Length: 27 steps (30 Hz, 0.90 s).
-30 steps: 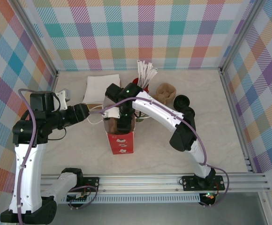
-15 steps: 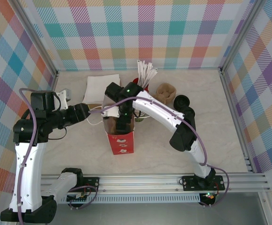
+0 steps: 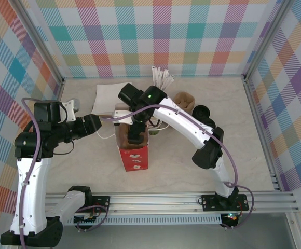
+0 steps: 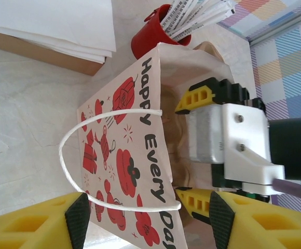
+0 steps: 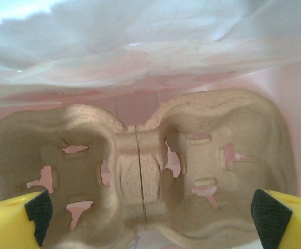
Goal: Pack the takeout coffee
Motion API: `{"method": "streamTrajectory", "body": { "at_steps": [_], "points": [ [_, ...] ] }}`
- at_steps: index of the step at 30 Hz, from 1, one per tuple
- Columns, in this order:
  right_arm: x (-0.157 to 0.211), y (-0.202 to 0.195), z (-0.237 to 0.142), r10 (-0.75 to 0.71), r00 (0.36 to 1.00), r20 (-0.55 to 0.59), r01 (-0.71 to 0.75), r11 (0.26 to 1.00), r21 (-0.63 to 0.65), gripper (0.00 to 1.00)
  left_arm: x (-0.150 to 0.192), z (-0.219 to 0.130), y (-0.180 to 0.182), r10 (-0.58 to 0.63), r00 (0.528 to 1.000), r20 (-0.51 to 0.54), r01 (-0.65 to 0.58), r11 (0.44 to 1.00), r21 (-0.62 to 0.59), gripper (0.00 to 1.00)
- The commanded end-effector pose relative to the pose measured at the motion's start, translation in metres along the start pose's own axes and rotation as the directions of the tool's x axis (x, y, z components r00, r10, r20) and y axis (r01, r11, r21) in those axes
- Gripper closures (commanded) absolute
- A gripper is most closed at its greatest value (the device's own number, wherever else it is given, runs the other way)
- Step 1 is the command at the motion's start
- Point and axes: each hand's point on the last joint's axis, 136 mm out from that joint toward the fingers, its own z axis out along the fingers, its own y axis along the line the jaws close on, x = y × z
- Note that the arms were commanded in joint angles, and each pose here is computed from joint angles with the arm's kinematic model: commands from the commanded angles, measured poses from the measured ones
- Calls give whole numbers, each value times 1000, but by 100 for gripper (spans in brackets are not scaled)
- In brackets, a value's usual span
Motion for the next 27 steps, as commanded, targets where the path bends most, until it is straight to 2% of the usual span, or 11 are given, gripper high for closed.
{"method": "streamTrajectory", "body": {
  "at_steps": [1,10,16,27],
  "points": [
    [-10,1,-33,-13,997,72,11,999,37,0,-1,2,-3,2,1000,3,-3,1000,28,34],
    [-33,-7,-87,14,973,230,-45,991,130,0,0,8,-4,-10,1000,-14,11,999,49,34],
    [-44,-24,-129,77,934,348,-165,959,229,0,-1,12,-4,-17,1000,-16,18,998,58,34],
    [-35,-31,-196,235,821,520,-394,893,217,0,-7,19,-5,-28,999,-15,29,997,70,34]
  ]
}}
